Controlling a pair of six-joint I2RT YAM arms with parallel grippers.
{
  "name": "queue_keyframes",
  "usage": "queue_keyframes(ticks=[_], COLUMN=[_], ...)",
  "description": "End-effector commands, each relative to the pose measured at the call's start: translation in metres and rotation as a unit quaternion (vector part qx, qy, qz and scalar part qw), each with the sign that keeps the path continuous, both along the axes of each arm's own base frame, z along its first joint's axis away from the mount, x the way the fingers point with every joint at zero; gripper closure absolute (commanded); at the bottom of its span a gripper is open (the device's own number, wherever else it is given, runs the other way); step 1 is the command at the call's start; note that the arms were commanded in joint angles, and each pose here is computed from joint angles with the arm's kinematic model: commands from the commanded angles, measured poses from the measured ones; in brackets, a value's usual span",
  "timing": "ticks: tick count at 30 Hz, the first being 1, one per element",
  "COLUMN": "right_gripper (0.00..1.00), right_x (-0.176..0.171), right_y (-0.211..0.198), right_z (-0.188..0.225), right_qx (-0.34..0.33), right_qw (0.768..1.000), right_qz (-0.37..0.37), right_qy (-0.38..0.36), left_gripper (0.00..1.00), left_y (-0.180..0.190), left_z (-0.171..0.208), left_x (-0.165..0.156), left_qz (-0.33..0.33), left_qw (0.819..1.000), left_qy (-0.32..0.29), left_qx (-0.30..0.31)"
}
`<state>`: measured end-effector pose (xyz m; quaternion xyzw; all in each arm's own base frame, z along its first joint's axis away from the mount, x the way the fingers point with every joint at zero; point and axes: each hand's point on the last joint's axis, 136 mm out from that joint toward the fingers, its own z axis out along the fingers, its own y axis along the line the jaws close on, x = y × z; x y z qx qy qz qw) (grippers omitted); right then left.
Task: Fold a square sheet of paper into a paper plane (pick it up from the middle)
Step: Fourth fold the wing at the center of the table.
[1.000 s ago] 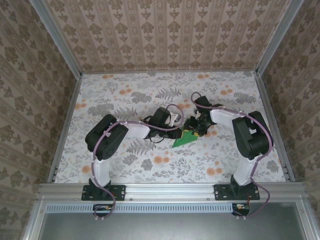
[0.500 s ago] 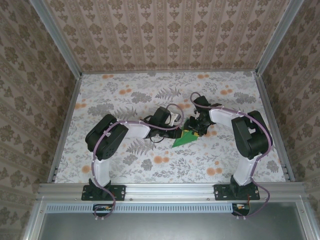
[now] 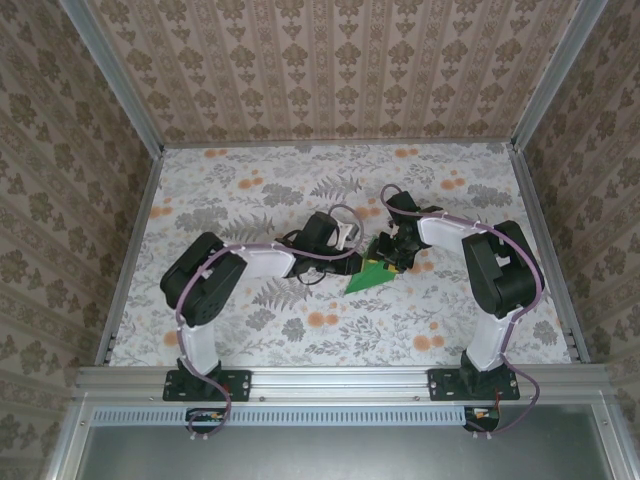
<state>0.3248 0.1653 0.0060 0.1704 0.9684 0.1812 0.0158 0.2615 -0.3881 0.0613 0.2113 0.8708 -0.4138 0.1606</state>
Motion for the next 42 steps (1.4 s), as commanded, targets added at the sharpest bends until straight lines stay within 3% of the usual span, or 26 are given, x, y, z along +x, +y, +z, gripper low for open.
queue_keyframes(ticks=[1, 8, 42], right_gripper=[0.49, 0.49, 0.54], right_x=[-0.059, -0.061, -0.066], right_y=[-0.055, -0.056, -0.057], right_z=[-0.077, -0.078, -0.083], right_qx=[-0.143, -0.145, -0.147], right_qw=[0.983, 0.982, 0.980], right_qz=[-0.008, -0.011, -0.015], right_qy=[0.114, 0.117, 0.131], left_gripper=[0.90, 0.90, 0.94], left_y=[0.007, 0.001, 0.012], left_z=[0.008, -0.005, -0.044], left_x=[-0.008, -0.026, -0.028], left_qz=[0.014, 0.006, 0.026], left_qw=[1.000, 0.999, 0.996], left_qy=[0.009, 0.033, 0.062], left_qx=[-0.002, 0.006, 0.059])
